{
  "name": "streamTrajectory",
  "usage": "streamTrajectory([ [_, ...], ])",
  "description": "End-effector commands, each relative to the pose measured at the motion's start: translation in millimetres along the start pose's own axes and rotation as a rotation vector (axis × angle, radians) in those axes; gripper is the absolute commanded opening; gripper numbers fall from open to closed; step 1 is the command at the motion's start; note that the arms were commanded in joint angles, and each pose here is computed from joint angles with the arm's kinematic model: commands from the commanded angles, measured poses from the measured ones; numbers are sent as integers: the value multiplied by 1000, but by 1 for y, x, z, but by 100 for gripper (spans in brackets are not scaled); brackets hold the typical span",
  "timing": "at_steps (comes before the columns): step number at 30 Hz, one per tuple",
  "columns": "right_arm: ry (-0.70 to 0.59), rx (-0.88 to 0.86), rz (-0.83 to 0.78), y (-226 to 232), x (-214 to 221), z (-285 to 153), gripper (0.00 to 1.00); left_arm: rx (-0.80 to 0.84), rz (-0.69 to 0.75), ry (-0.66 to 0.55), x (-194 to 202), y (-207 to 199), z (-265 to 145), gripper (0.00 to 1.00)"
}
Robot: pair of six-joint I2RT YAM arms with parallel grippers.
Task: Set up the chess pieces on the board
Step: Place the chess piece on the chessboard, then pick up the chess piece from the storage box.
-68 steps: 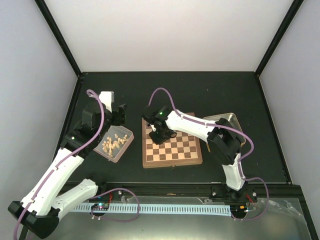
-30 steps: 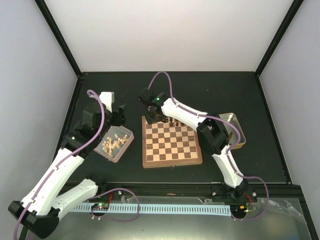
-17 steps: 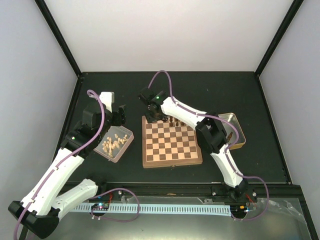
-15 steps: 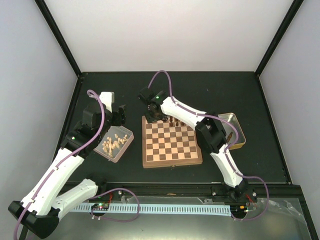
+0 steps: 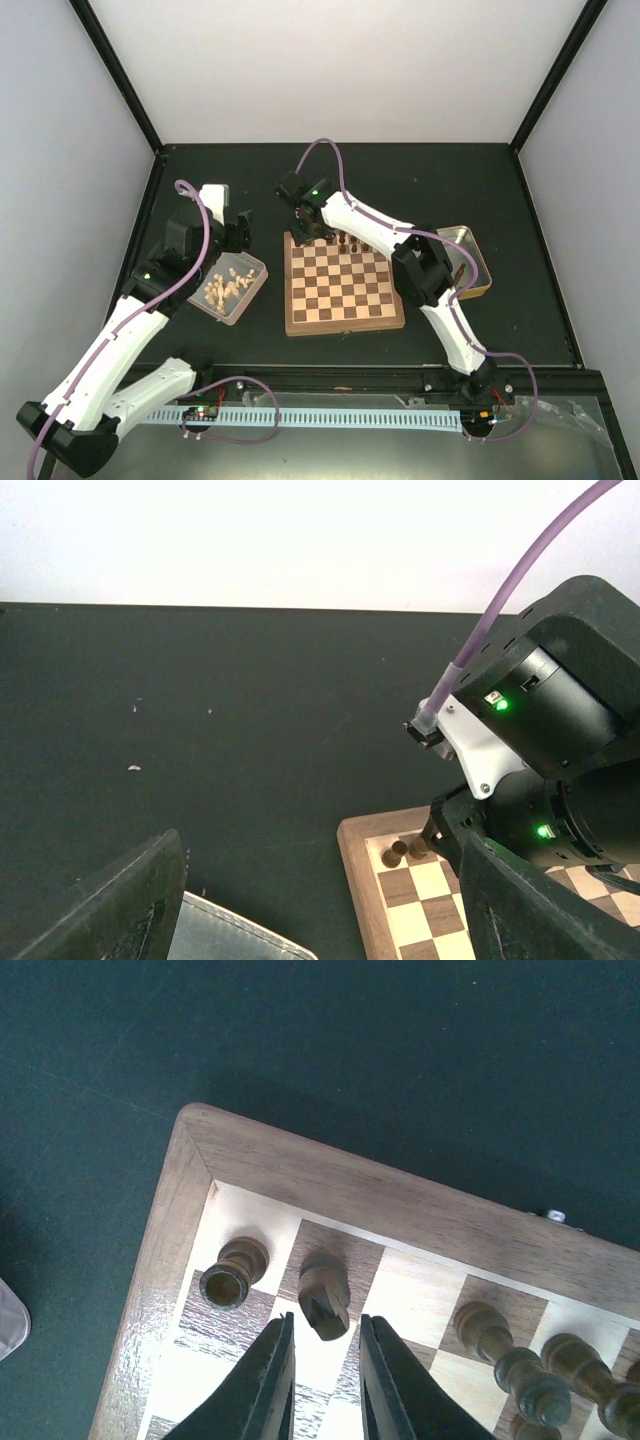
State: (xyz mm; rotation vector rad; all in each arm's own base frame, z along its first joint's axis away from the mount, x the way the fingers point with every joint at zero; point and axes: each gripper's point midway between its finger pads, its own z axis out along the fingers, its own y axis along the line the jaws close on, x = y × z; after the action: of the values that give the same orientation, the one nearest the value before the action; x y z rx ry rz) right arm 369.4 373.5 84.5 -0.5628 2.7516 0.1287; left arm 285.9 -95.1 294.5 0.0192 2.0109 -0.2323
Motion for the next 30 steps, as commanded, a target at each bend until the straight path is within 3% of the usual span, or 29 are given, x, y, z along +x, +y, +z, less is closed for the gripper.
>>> streamTrajectory([
  [1,-84,12,40,-8,-17,-35,21,-5,1,-1,0,2,-2,77],
  [8,-297,-23,144,-43,-30,-112,23,6,-2,-3,-1,1,-3,78],
  [13,-357,29,289,-114,3,-139,25,22,0,-7,-2,-2,-3,79],
  [22,-247,275,618,-263,134,-118,38,71,-3,-2,-4,-12,0,79],
  [26,-150,342,702,-299,181,-95,39,75,-3,3,-4,-13,2,79],
  [30,-71,334,709,-302,204,-73,39,76,-2,7,-3,-13,3,79],
])
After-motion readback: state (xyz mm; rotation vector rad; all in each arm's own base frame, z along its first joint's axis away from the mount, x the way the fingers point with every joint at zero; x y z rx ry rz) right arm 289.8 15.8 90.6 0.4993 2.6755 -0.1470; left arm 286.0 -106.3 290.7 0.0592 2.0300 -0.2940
